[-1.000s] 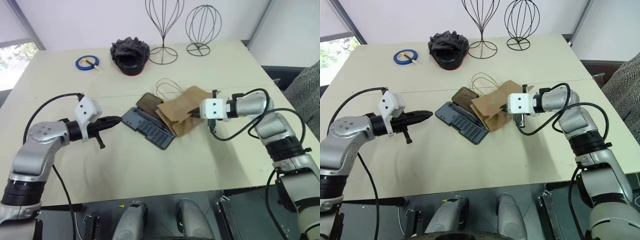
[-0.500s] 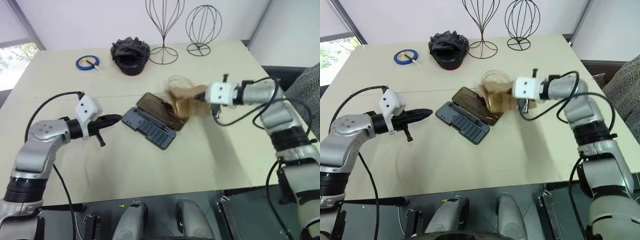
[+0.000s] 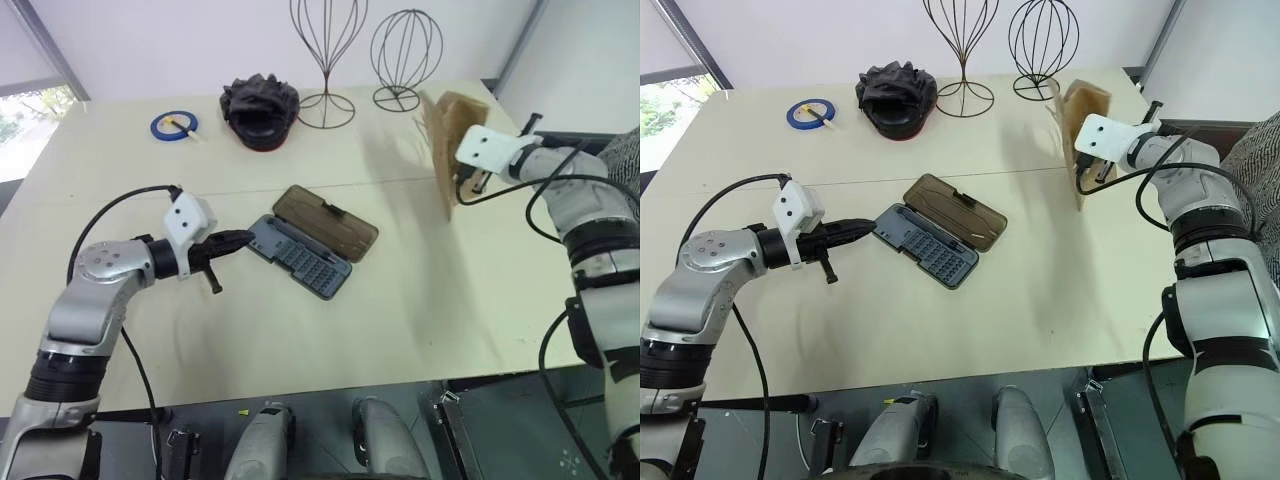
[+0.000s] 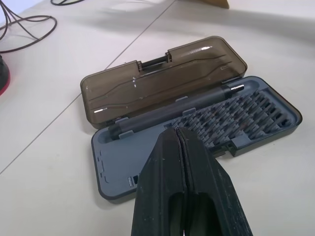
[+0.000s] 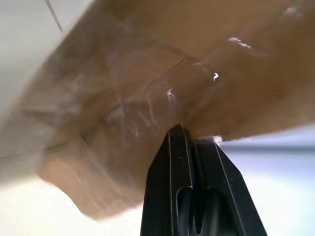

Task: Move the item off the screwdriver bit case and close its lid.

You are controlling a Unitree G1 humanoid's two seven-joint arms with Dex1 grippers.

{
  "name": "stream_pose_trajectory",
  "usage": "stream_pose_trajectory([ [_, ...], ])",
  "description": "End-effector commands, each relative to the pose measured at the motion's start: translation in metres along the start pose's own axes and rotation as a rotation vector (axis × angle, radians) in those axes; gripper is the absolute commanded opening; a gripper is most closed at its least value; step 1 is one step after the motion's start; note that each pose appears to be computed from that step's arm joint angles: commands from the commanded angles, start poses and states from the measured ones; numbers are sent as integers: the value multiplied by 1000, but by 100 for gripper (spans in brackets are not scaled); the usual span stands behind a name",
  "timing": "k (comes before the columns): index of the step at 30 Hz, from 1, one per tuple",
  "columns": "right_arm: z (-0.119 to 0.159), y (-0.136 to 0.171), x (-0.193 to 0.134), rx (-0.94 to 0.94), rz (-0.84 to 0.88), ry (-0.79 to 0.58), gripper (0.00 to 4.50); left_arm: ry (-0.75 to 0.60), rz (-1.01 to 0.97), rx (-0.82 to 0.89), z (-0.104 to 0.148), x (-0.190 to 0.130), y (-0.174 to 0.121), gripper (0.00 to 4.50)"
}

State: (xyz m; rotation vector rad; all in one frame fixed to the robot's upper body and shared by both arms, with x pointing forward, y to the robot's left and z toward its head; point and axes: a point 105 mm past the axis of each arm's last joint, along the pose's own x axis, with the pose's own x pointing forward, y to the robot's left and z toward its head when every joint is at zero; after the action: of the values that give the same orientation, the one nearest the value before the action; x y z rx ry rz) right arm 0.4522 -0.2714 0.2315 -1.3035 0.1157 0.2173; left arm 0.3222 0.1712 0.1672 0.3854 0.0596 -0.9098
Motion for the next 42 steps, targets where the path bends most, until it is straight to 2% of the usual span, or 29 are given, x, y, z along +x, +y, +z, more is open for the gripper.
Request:
stream_pose_trajectory([
  [1, -9, -15, -2, -22, -62, 46, 4, -23, 6, 40, 9, 0, 1, 0],
  [11, -12, -68, -16, -71, -250, 97, 4, -31, 4, 37, 8, 4, -4, 0],
  [16, -14, -79, -21, -114, -282, 121, 4, -35, 4, 34, 8, 6, -5, 0],
  [22, -21, -45, -10, -82, -184, 126, 4, -42, 3, 33, 9, 9, -6, 0],
  [31, -34, 9, 1, -133, -52, 152, 4, -47, 3, 28, 8, 11, -8, 0],
  [34, -37, 39, 7, -93, -1, 158, 4, -49, 0, 24, 7, 12, -9, 0],
  [36, -37, 40, 8, -80, -8, 161, 4, -50, -1, 25, 7, 12, -10, 0],
  [39, -39, 33, 6, 5, -25, 168, 92, -52, -1, 26, 8, 12, -9, 0],
  [42, -41, 30, 4, 70, -10, 168, 240, -54, -2, 27, 9, 13, -10, 0],
])
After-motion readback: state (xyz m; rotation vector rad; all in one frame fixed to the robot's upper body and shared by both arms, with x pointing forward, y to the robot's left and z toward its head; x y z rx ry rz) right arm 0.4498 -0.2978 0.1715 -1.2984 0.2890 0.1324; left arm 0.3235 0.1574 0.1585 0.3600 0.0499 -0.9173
